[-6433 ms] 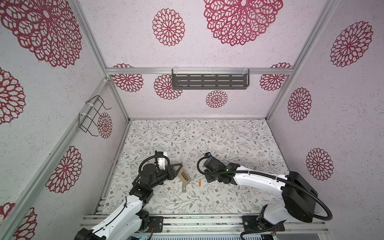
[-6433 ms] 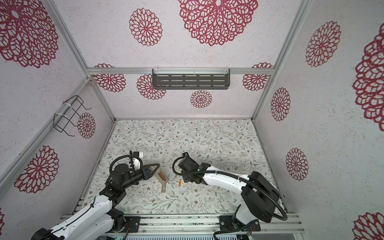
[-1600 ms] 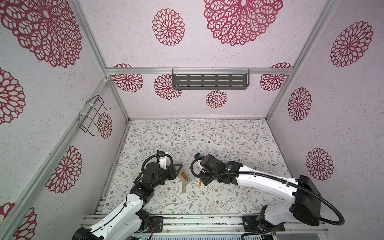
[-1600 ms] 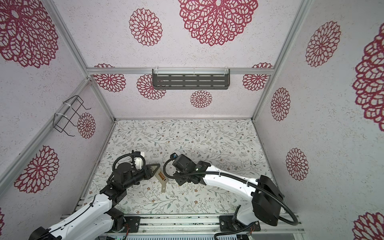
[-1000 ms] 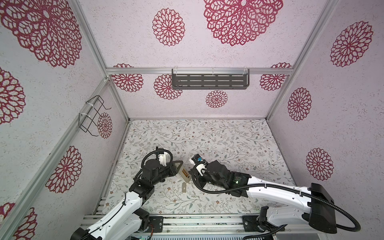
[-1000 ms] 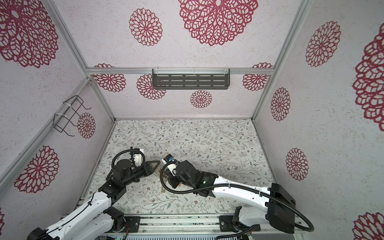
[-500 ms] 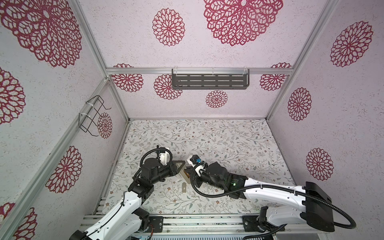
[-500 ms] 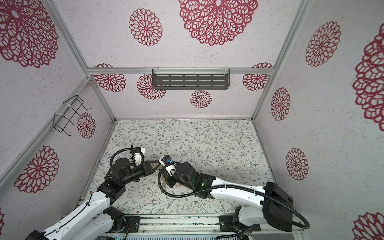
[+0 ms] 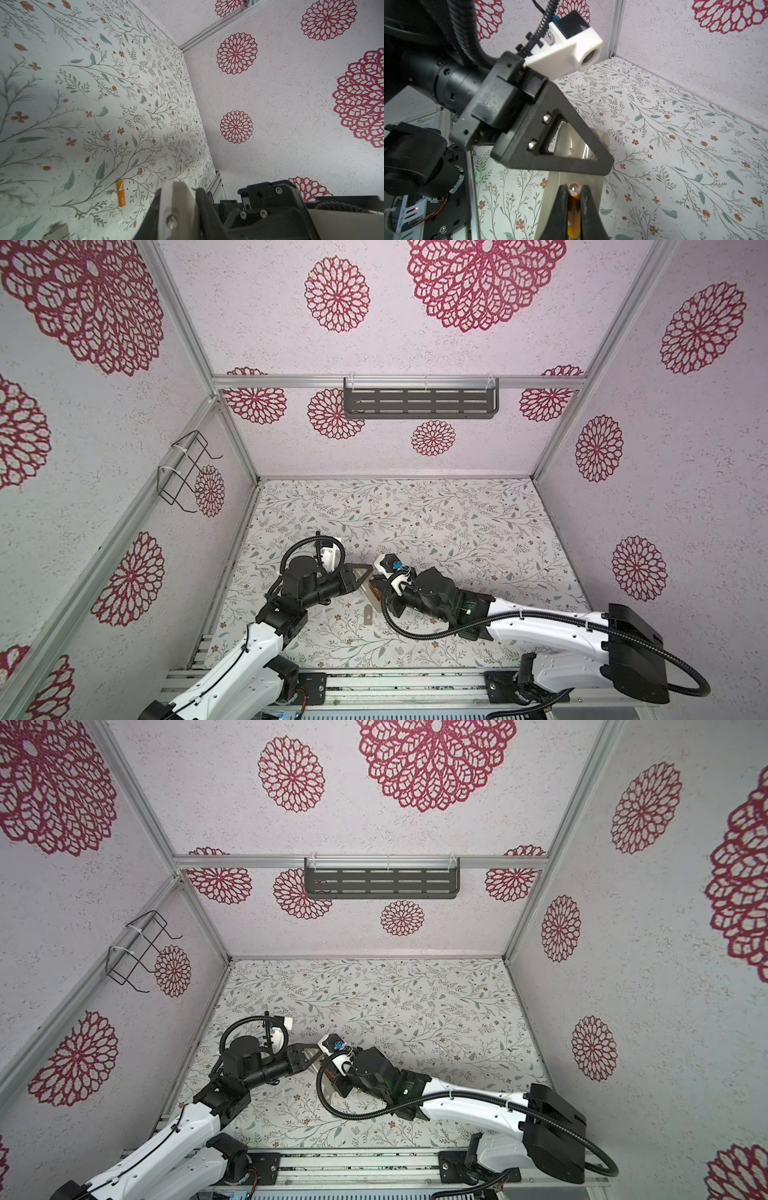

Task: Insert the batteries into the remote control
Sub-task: 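Carry the battery with the right gripper over the remote's battery bay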

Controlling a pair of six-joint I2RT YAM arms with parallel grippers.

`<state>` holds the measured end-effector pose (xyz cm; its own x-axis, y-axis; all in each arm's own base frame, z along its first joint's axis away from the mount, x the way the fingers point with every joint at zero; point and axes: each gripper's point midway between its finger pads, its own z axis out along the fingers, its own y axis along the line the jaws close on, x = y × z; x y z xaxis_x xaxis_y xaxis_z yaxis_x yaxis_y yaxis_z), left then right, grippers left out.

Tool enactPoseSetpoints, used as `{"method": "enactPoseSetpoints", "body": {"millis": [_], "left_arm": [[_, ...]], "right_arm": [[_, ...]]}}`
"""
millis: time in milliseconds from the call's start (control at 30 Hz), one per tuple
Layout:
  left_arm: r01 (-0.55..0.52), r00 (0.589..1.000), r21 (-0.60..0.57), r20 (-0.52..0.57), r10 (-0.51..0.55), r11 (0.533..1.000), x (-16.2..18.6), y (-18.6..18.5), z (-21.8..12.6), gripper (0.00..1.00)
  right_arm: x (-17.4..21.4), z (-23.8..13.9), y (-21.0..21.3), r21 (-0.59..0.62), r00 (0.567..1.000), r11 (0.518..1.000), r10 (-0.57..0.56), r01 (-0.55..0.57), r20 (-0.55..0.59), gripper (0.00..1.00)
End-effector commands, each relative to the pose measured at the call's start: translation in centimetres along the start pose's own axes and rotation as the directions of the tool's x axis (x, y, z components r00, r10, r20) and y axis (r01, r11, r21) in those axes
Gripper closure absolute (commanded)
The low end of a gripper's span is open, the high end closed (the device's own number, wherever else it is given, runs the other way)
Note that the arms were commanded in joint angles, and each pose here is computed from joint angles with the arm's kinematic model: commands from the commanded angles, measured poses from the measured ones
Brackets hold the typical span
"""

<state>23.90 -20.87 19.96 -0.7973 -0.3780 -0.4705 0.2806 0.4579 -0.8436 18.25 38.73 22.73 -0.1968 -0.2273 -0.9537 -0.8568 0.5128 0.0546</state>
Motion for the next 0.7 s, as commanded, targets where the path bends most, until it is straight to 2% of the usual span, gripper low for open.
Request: {"method": "enactPoseSetpoints", "body": {"millis": [0, 200, 667], "left_arm": [[-0.036, 0.999, 0.070, 0.019, 0.035, 0.997, -0.9, -2.5, -0.5, 1.00], [-0.041, 0.999, 0.071, 0.027, 0.039, 0.997, -1.1, -2.6, -0.7, 1.00], [-0.082, 0.996, -0.009, 0.025, 0.082, 0.997, -1.0, -1.6, -1.1, 1.00]], "right_arm": [[-0.8, -0.4, -0.4, 0.022, 0.999, 1.000, -0.012, 0.011, 0.038, 1.00], [0.0, -0.6, -0.6, 0.030, 1.000, 0.999, -0.016, 0.015, 0.018, 1.00], [1.7, 0.0, -1.1, 0.061, 0.997, 0.997, -0.048, 0.052, -0.060, 1.00]]}}
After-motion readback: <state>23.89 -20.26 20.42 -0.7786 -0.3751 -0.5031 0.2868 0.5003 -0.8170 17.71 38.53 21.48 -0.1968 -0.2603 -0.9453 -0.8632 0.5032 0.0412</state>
